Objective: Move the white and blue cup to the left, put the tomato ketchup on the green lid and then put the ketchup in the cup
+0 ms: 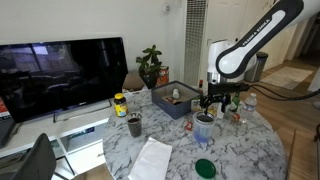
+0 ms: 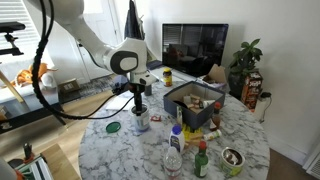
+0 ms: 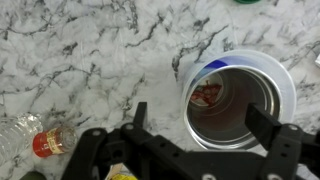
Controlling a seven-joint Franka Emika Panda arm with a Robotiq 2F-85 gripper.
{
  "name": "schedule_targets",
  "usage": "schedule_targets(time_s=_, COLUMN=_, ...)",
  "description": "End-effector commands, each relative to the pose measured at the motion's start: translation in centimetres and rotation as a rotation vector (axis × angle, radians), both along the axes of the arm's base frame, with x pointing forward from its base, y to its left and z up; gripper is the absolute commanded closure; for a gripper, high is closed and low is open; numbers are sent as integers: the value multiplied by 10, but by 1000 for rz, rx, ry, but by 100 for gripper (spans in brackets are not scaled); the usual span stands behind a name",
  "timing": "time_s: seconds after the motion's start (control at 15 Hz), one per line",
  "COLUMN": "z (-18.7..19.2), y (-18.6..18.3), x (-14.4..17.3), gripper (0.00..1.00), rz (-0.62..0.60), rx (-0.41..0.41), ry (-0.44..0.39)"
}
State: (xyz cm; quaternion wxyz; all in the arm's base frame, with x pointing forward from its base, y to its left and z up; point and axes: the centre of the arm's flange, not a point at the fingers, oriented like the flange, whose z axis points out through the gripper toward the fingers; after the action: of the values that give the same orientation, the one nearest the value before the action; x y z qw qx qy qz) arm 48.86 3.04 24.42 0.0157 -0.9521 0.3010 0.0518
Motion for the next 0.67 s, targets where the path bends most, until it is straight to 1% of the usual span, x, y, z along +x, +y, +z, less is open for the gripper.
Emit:
schedule_targets(time_s=0.0, z=-22, y=0, x=9, gripper=0, rz=61, rx=17, ry=23)
schedule_targets(time_s=0.07, z=-26, y=0, x=9, gripper=0, rz=75, rx=20, ry=31)
schedule_targets(time_s=0.13, z=-30, y=-1, x=8, gripper=5, rz=84, rx=19, ry=38)
schedule_targets(time_s=0.2, z=-33, y=-1, x=9, gripper=17, rz=91, rx=23, ry=40)
schedule_targets(time_s=0.27, z=-36, y=-3, x=9, gripper=27, rz=96, rx=22, ry=46)
schedule_targets(time_s=0.33, z=-38, y=-3, x=10, gripper=30, rz=100, rx=25, ry=47)
schedule_targets(time_s=0.47, z=-41, y=-3, x=10, gripper=46, rz=109, rx=28, ry=52)
schedule_targets(time_s=0.53, z=-43, y=-3, x=11, gripper=55, rz=113, rx=29, ry=54)
schedule_targets(time_s=0.6, z=-45, y=-2, x=11, gripper=62, rz=119, rx=32, ry=57)
